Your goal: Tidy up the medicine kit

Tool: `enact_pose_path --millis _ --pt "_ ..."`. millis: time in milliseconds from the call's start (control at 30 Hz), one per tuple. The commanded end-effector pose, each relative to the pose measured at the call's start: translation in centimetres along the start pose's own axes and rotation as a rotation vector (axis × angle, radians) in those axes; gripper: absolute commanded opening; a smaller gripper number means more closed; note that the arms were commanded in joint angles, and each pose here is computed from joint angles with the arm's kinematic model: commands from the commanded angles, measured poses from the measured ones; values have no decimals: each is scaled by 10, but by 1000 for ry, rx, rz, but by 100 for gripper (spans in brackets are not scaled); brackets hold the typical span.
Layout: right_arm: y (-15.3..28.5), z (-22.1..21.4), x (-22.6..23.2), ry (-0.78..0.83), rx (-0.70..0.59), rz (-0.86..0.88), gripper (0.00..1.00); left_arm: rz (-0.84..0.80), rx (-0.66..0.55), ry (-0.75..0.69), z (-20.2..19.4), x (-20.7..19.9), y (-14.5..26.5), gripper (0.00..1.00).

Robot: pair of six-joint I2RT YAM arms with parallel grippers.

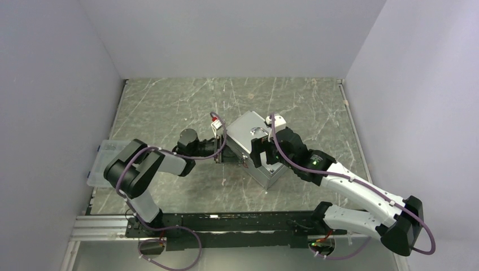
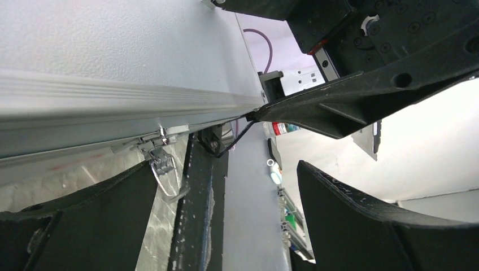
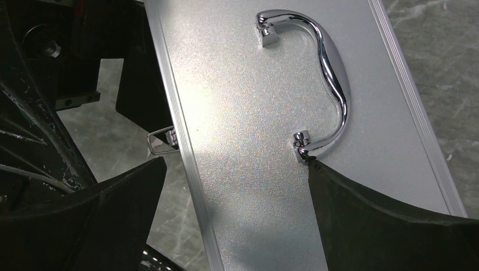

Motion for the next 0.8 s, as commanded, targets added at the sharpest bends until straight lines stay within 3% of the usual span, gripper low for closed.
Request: enact_pose_path --millis 0,267,767 --pt "-6 -69 13 1 260 75 100 -88 92 -116 -14 -51 -11 95" --pt "-7 -67 13 6 261 75 100 48 125 -145 -22 -36 -16 96" --pt "2 -68 14 11 243 102 100 82 107 -179 -16 -34 -17 96"
Point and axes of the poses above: each gripper's point midway between its finger pads, its own y axis back along the fingers, its own x axis along the line the jaws close on, z = x × y, the point moved 2 cm from there along y, back along the fingers, and after that the axes turned 10 degrees about y, right-handed, at the moved point
